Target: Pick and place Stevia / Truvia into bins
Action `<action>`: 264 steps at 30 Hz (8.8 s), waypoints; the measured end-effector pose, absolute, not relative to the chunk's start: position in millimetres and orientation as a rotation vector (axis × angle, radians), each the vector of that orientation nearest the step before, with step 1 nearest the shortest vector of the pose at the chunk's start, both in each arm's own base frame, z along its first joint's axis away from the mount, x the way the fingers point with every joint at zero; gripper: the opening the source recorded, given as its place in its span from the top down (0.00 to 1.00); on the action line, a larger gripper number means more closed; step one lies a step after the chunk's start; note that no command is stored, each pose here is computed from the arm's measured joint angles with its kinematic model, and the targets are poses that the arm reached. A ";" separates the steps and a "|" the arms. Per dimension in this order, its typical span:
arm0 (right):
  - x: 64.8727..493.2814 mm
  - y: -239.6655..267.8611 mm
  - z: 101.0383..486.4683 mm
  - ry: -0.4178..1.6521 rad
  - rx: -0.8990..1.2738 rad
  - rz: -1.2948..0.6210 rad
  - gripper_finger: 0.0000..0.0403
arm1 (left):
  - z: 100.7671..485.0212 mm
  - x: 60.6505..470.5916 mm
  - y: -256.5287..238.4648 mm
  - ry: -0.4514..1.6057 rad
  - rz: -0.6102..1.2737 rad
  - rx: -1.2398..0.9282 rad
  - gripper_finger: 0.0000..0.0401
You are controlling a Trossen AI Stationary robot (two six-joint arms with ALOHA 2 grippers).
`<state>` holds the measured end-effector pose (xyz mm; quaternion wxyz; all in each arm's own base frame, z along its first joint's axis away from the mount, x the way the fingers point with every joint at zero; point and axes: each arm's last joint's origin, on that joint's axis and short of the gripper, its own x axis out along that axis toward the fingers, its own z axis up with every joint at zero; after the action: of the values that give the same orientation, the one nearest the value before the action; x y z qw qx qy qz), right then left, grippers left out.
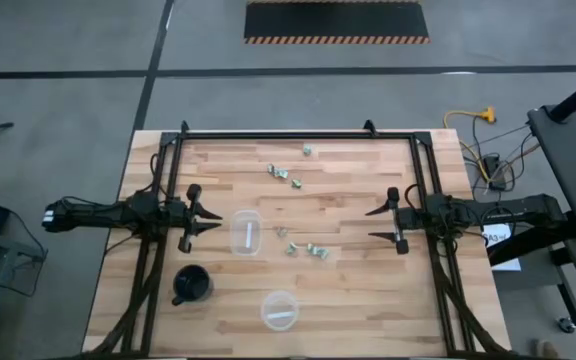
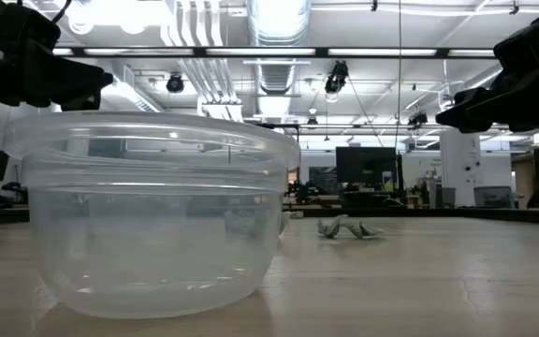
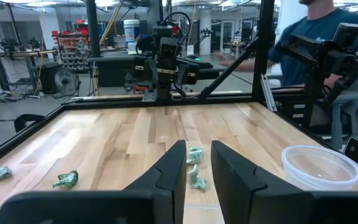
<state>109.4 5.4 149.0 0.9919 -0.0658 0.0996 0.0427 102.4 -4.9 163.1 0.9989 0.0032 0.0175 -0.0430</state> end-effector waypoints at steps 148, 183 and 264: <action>109.4 5.4 149.0 0.200 -0.132 0.086 0.35 | 163.0 102.4 -4.9 0.035 -0.086 0.006 0.86; 109.4 5.4 148.9 0.200 -0.132 0.086 0.38 | 163.0 102.4 -4.9 0.035 -0.086 0.006 0.86; 110.0 5.4 152.4 0.169 0.001 0.070 0.37 | 163.1 102.4 -4.9 0.035 -0.086 0.007 0.86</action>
<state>110.0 5.4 152.4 0.9958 0.0006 0.0844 0.0349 102.4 -4.9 163.1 0.9989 0.0033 0.0174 -0.0430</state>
